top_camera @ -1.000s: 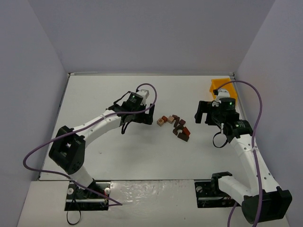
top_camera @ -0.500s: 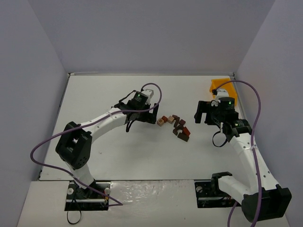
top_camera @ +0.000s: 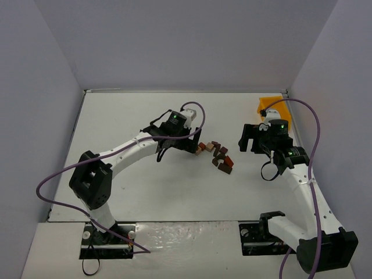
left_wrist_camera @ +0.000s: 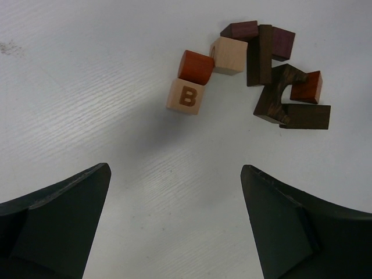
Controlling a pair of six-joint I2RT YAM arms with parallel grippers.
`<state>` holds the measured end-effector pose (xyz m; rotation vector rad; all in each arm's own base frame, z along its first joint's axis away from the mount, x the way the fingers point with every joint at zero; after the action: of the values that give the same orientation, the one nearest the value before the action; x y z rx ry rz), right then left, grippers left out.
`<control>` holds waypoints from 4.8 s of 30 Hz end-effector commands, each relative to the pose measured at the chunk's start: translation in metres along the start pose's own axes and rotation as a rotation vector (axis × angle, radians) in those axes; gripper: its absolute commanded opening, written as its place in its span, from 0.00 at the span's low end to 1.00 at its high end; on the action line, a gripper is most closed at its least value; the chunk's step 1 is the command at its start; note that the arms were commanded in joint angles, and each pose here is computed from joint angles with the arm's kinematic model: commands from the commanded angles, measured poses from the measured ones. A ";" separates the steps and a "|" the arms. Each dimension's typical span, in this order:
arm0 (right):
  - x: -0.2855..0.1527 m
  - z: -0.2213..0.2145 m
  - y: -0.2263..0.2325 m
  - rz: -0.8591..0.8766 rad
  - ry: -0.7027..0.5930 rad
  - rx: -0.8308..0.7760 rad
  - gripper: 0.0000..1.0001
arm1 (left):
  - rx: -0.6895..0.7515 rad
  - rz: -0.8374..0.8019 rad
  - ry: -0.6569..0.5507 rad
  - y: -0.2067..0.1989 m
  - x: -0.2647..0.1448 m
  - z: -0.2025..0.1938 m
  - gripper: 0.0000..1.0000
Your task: Build the wood block tower
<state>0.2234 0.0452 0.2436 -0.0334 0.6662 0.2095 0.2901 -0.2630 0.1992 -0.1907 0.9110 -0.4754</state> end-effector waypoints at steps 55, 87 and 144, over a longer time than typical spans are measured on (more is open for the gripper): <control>-0.016 0.013 0.006 0.027 -0.130 0.030 0.76 | 0.190 -0.189 0.149 -0.103 0.100 -0.005 0.45; -0.018 0.016 0.003 0.001 -0.139 0.010 0.76 | 0.294 0.708 -0.154 0.022 -0.014 -0.019 0.00; -0.016 0.003 0.007 0.036 -0.123 0.023 0.76 | 0.056 0.972 -0.165 0.042 0.037 -0.065 0.45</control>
<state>0.2053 0.0451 0.2467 0.0029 0.6119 0.2128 0.2678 -0.2310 0.0885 0.3589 0.7587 0.4304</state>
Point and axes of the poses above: each gripper's point midway between its finger pads, its own x axis out along the fingers, its own y axis along the line the jaws close on, z = x × y, the point moved 9 cm from there along -x, back along the fingers, and after that the axes turned 11 degrees about -x, right-handed, at the moved point
